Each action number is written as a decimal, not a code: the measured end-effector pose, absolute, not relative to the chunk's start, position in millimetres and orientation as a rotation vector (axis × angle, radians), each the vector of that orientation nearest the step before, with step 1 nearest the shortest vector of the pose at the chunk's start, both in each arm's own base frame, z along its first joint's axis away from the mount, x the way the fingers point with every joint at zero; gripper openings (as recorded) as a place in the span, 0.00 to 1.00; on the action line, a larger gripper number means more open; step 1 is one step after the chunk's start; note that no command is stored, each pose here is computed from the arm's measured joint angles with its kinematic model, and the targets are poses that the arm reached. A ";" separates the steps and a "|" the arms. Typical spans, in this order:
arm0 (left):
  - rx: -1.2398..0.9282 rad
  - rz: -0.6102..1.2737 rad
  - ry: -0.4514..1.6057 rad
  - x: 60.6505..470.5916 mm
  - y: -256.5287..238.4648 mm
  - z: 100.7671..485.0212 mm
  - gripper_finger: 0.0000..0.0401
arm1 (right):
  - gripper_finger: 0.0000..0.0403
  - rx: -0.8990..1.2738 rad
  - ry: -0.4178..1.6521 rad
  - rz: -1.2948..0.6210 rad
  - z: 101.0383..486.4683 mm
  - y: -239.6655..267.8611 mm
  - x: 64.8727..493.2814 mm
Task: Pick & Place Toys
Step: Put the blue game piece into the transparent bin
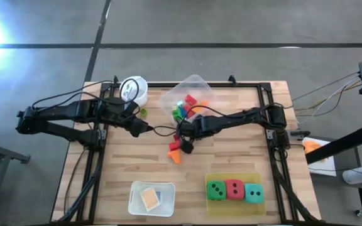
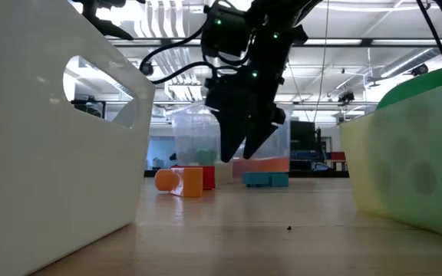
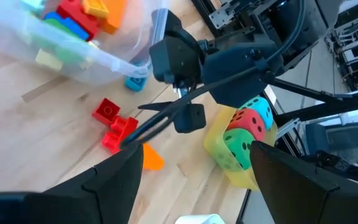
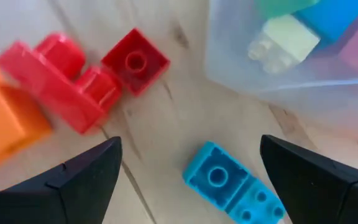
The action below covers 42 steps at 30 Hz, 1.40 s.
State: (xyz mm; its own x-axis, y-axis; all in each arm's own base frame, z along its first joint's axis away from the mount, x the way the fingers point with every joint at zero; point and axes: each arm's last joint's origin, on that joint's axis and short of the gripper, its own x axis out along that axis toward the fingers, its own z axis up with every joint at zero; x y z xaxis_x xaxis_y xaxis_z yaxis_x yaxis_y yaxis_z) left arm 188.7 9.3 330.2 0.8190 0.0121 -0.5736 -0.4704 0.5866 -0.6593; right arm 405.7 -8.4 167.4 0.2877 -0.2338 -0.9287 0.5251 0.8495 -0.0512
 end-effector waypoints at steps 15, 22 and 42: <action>-0.926 0.265 0.575 188.8 8.1 330.3 0.74 | 0.93 0.285 1.262 -0.445 166.9 -8.6 398.4; -0.926 0.265 0.574 188.8 8.1 330.4 0.74 | 0.93 0.302 1.241 -0.437 174.0 -8.4 397.6; -0.925 0.263 0.575 188.7 8.0 330.5 0.74 | 0.93 -0.336 1.261 0.032 189.3 -9.3 390.4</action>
